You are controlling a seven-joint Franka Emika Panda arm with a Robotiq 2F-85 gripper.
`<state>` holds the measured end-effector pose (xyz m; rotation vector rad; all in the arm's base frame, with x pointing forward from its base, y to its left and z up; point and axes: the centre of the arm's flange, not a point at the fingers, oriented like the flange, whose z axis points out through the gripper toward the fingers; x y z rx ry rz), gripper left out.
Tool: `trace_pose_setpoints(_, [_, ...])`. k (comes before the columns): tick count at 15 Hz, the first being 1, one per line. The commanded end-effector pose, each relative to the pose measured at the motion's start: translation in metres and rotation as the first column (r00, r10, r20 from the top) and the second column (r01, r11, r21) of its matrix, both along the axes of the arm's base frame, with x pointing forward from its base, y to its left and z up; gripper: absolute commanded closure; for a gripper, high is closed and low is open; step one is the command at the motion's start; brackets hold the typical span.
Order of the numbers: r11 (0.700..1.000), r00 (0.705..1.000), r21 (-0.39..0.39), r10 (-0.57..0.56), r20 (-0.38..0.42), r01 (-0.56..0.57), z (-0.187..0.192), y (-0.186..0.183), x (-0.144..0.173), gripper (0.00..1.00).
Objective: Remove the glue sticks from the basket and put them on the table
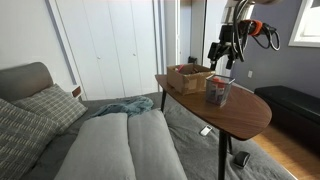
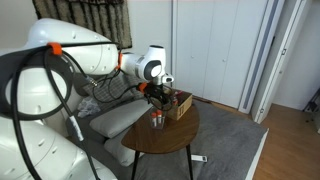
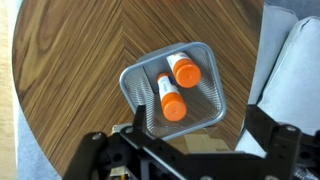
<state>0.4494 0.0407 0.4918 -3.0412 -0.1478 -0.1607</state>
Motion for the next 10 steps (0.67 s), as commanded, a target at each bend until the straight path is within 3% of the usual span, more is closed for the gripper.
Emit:
trace_pose_setpoints(1, [1.000, 0.999, -0.009, 0.000, 0.039, 0.001, -0.018, 0.005, 0.004, 0.00])
trace_pose_setpoints(4, [1.000, 0.999, -0.013, -0.009, 0.053, 0.009, -0.026, 0.003, 0.007, 0.25])
trace_pose_setpoints(6, [1.000, 0.999, -0.012, -0.010, 0.052, 0.010, -0.029, 0.002, 0.009, 0.28])
trace_pose_setpoints(10, [1.000, 0.998, -0.015, -0.016, 0.066, 0.017, -0.032, 0.000, 0.013, 0.24])
